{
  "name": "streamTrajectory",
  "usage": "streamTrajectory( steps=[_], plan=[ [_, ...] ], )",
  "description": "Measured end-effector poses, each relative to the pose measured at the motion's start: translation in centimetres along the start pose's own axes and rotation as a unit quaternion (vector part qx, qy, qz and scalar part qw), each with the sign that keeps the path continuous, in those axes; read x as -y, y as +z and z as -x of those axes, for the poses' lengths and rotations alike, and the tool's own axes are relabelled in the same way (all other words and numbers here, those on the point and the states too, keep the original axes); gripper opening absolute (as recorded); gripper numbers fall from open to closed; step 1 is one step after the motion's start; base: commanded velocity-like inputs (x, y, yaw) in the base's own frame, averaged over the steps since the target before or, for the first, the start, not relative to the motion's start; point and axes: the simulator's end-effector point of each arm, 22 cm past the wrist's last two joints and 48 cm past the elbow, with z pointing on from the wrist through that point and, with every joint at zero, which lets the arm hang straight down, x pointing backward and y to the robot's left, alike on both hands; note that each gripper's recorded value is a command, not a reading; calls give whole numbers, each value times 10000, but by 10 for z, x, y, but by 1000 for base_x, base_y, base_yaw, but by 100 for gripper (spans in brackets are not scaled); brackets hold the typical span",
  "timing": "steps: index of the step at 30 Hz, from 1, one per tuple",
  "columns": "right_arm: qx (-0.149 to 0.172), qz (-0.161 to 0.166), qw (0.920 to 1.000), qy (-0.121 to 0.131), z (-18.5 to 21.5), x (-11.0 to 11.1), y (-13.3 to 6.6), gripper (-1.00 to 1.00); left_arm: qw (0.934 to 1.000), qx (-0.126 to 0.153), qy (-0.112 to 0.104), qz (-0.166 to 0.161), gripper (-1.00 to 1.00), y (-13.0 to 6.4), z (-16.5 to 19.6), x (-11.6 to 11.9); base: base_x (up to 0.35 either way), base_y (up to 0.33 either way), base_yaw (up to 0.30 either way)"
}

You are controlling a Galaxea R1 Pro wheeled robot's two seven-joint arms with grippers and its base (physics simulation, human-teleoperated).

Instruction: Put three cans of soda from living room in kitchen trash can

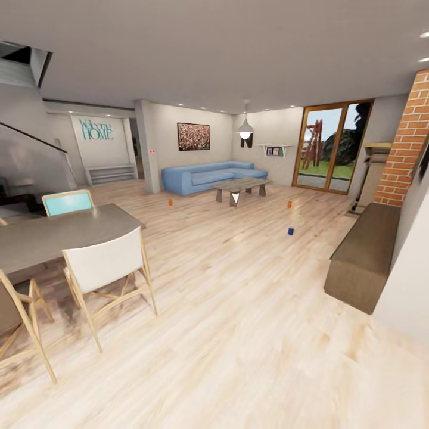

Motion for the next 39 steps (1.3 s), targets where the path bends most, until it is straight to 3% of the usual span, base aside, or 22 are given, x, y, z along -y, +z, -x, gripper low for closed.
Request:
streamTrajectory(
  steps=[39],
  plan=[
    [16,-6,10000,8,1,0,0,100,10000,10,0,3,100,0,1,-1,321,-156,0]
  ],
)
